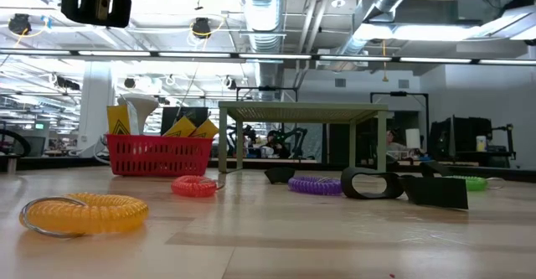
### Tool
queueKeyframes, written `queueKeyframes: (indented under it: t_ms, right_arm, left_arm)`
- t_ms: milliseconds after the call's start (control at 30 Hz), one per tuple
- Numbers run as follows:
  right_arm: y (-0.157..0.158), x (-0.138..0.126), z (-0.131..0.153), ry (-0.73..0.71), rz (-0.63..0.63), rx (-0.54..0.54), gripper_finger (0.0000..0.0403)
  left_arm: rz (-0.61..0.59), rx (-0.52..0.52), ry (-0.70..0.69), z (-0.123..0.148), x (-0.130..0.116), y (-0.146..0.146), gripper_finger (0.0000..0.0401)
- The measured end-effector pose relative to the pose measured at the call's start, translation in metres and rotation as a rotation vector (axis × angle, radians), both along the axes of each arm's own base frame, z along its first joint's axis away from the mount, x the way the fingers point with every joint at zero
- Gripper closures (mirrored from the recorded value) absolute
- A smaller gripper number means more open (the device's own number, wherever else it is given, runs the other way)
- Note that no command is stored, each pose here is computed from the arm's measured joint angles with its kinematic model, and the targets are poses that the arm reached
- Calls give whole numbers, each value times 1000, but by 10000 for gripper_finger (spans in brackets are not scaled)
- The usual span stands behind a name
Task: Pick & Place Office Desk Supplies
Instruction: Put the black rubber band into the black bin
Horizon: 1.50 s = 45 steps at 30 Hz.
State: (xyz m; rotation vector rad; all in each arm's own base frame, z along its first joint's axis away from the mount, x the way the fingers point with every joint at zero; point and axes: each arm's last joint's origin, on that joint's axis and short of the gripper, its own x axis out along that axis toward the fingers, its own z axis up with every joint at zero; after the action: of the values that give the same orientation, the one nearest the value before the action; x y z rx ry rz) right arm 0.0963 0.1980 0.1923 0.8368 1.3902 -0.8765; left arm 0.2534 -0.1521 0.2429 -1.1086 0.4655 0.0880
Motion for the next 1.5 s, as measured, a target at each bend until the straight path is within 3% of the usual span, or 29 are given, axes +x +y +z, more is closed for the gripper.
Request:
queueKeyframes:
  t_ms: [267,567,800,933,1100,1200,1333,1500]
  right_arm:
    - [-2,0,1,7,2,-18,245]
    - [-2,0,29,10,4,-100,232]
    - [3,15,67,-216,5,-129,242]
    - [4,29,86,-423,-30,-162,241]
    - [2,43,109,-549,-54,-165,230]
    - [0,49,119,-608,-59,-175,225]
    - [-3,56,127,-672,-65,-209,222]
    - [-8,63,129,-672,-50,-228,221]
  left_arm:
    - [2,3,-1,0,0,0,265]
    - [-5,12,-2,0,0,0,265]
    - [-198,3,22,0,-7,-11,265]
    - [-318,-85,56,1,-18,-27,265]
    - [-408,-303,310,-8,-53,-60,265]
    - [-365,-393,554,-19,-80,-73,265]
    - [-223,-388,846,-34,-108,-73,270]
    - [-119,-331,966,-42,-120,-67,288]
